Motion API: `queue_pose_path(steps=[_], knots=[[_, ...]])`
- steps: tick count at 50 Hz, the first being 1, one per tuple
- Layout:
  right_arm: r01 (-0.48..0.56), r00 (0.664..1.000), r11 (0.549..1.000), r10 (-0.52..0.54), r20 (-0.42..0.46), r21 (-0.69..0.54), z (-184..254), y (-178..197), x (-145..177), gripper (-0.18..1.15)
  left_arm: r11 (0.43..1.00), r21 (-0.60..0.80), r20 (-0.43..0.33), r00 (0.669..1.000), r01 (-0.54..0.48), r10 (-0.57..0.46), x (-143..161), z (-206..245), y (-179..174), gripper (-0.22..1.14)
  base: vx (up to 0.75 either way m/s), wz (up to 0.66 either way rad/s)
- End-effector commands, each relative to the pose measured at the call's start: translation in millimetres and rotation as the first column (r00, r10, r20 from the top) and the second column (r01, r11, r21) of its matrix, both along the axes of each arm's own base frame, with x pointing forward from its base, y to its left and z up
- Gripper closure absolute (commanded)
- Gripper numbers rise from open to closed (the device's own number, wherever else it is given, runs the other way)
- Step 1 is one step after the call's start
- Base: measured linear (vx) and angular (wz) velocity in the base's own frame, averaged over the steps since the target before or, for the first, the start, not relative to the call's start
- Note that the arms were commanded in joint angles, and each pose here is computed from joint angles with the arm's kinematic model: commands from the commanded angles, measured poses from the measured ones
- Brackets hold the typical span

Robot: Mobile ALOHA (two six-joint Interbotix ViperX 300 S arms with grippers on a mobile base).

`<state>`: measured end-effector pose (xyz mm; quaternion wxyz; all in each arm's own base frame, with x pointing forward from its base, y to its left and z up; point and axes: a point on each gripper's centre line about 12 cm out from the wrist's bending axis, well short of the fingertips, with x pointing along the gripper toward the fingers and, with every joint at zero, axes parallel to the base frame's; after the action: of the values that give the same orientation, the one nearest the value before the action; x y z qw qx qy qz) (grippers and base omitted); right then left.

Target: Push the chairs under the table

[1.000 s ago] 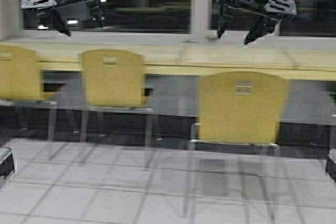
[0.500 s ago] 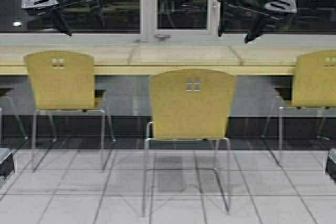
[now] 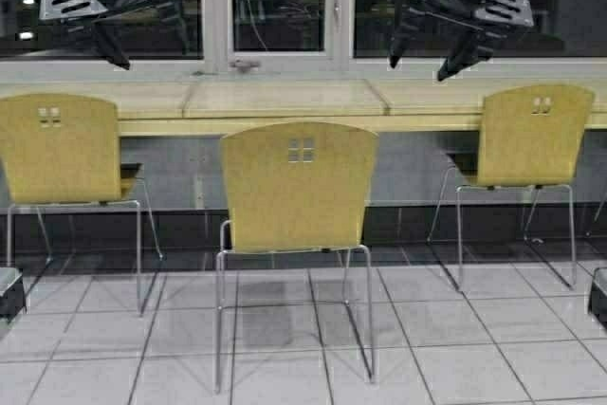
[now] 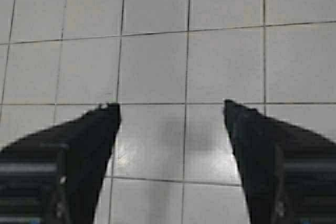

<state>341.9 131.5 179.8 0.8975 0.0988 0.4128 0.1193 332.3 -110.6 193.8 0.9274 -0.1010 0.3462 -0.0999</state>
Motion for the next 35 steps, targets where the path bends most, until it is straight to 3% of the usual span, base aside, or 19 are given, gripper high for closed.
queue_pose_path(steps=[1,35], knots=[[0.009,0.999,1.0,-0.009,0.034,0.013,10.5,-1.0,3.0,0.04,1.0,-0.013,0.039,0.999,-0.002,0.002,4.6,13.3,-0.9,-0.1,0.05,-0.07],[0.014,1.0,1.0,-0.014,0.02,0.013,5.3,-1.3,2.4,0.04,1.0,-0.027,0.033,0.999,-0.009,0.01,3.3,13.2,-1.7,-0.1,0.2,-0.04]])
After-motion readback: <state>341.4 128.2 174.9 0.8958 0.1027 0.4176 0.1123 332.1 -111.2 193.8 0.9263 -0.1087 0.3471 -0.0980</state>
